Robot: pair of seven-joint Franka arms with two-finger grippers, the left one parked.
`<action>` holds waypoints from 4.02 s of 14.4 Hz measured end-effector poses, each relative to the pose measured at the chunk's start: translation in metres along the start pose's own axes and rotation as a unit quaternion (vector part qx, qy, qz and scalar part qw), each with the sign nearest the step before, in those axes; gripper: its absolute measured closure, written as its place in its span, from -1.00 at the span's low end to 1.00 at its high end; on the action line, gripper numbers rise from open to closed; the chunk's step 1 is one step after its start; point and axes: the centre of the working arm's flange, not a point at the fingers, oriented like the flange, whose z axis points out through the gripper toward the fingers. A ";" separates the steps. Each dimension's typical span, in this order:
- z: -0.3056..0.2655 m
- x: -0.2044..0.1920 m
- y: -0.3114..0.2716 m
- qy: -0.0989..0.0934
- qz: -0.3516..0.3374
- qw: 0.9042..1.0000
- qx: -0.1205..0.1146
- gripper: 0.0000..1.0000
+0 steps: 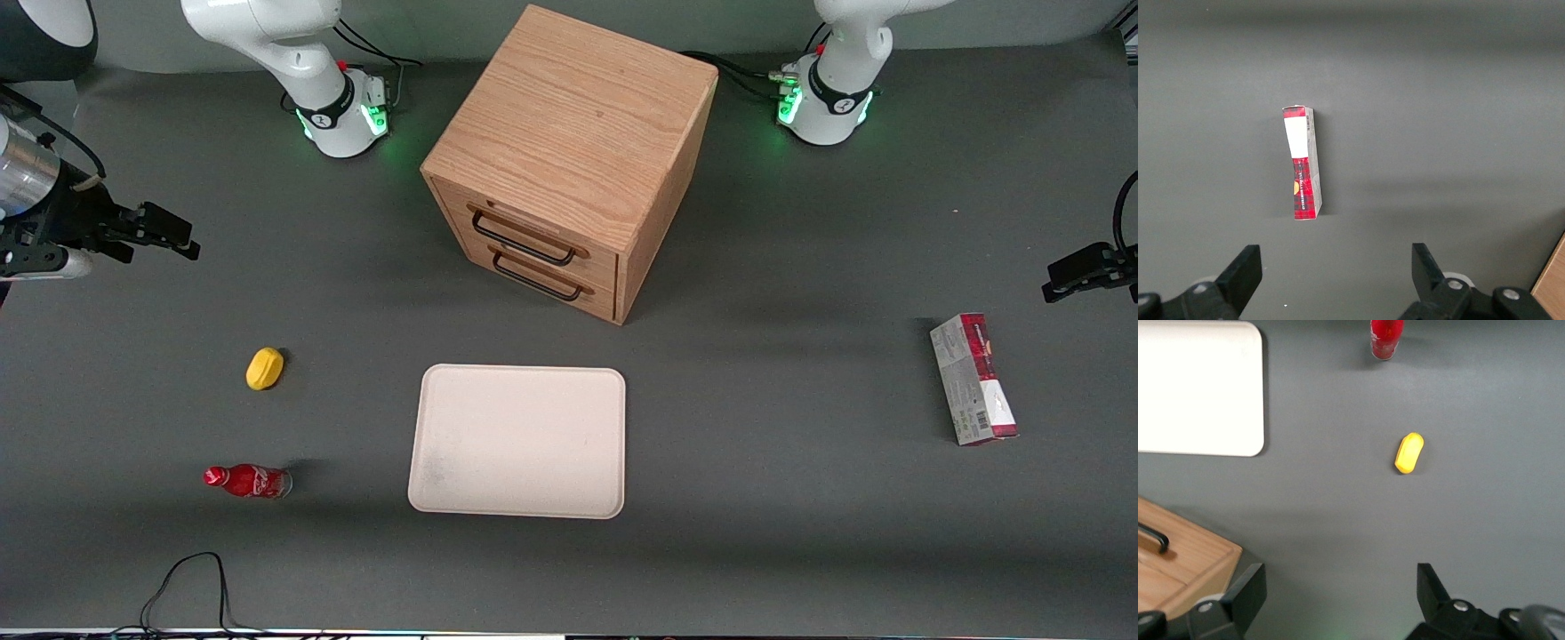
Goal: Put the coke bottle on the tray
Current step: 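Move the right gripper down over the red Coca-Cola bottle, then close the right gripper around the red bottle's body, then lift the red bottle off the table with the right gripper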
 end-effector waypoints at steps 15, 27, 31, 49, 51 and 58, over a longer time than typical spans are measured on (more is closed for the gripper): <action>-0.025 0.076 0.000 -0.012 0.002 1.000 -0.022 -1.00; 0.135 0.245 0.057 0.004 0.026 1.000 -0.001 -1.00; 0.176 0.260 0.044 0.024 0.017 1.000 -0.004 -0.99; 0.249 0.260 0.046 0.012 -0.010 0.999 -0.030 0.15; 0.248 0.260 0.044 0.013 -0.016 0.999 -0.032 0.37; 0.134 0.212 0.018 -0.037 -0.027 0.998 -0.030 0.37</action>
